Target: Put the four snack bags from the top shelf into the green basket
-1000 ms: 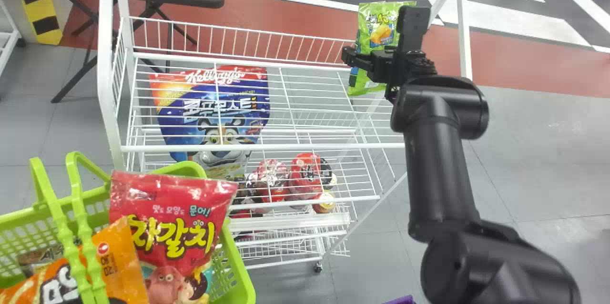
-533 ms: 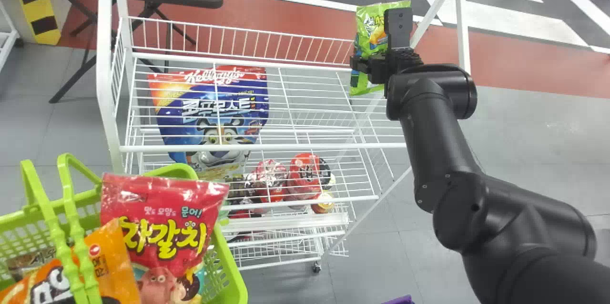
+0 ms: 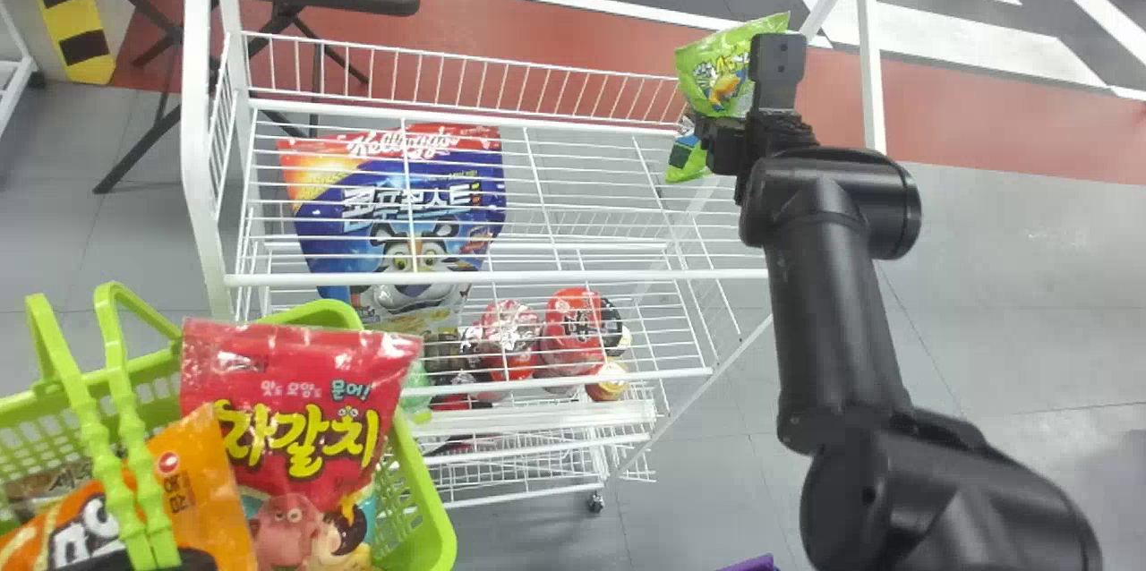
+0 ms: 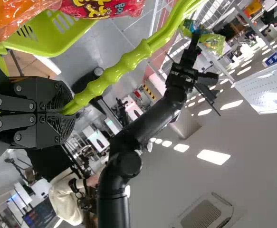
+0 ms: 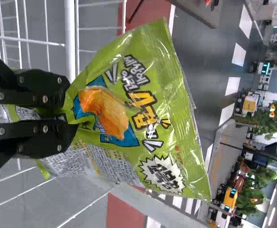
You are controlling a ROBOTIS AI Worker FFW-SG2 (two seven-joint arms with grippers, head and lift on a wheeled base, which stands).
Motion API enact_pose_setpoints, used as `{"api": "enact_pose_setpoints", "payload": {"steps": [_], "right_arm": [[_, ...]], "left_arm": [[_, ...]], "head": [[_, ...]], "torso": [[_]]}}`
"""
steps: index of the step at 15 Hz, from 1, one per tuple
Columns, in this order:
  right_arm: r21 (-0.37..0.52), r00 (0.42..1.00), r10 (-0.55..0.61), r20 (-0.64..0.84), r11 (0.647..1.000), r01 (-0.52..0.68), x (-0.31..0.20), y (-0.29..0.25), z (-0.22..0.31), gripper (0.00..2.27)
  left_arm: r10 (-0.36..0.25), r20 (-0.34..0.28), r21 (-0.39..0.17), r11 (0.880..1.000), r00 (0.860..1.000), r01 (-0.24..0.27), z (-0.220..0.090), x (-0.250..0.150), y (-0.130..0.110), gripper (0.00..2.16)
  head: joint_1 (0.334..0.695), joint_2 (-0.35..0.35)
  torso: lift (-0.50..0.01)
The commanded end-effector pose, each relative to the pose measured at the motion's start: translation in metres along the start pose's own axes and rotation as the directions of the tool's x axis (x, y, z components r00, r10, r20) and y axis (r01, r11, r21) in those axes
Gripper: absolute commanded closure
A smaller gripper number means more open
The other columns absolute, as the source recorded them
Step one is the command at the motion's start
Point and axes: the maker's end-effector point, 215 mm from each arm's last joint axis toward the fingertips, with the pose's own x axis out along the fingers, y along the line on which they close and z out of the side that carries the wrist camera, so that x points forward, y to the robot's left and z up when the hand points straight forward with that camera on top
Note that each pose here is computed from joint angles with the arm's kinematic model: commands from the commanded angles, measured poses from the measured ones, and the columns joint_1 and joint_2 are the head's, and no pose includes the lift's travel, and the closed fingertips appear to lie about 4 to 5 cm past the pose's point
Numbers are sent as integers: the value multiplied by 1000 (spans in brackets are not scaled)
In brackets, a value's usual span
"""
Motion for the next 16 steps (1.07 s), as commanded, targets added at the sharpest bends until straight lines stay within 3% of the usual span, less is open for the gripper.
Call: {"api": "enact_pose_setpoints", "payload": {"steps": [1,5,7,8,10,12,16], "right_arm": [[76,998,57,10,995,-57,-45,8,2,2256],[156,969,243,-47,960,-233,-151,62,-5,2256],[168,907,400,-130,910,-378,-218,120,-26,2256],[160,869,460,-180,886,-436,-244,147,-42,2256],[140,778,600,-184,800,-584,-290,209,-44,2256],[121,689,705,-168,708,-696,-322,258,-36,2256],[97,507,847,-158,524,-846,-382,348,-28,2256]], "left_arm": [[-6,4,4,1000,1000,6,2,-3,-1,2148],[-5,7,13,1000,1000,4,10,-2,0,2148],[-4,8,19,1000,1000,3,14,-2,1,2148],[-6,10,22,1000,1000,6,17,-2,1,2148],[-5,10,22,1000,1000,5,18,-1,2,2148],[-9,9,24,1000,1000,9,20,0,2,2148],[-26,2,5,1000,1000,26,21,8,-1,2148]], "head": [[695,-350],[695,-350],[695,-337],[695,-296],[695,-235],[695,-123],[695,36]], "torso": [[-3],[-3],[-3],[-3],[-3],[-3],[-3]]}}
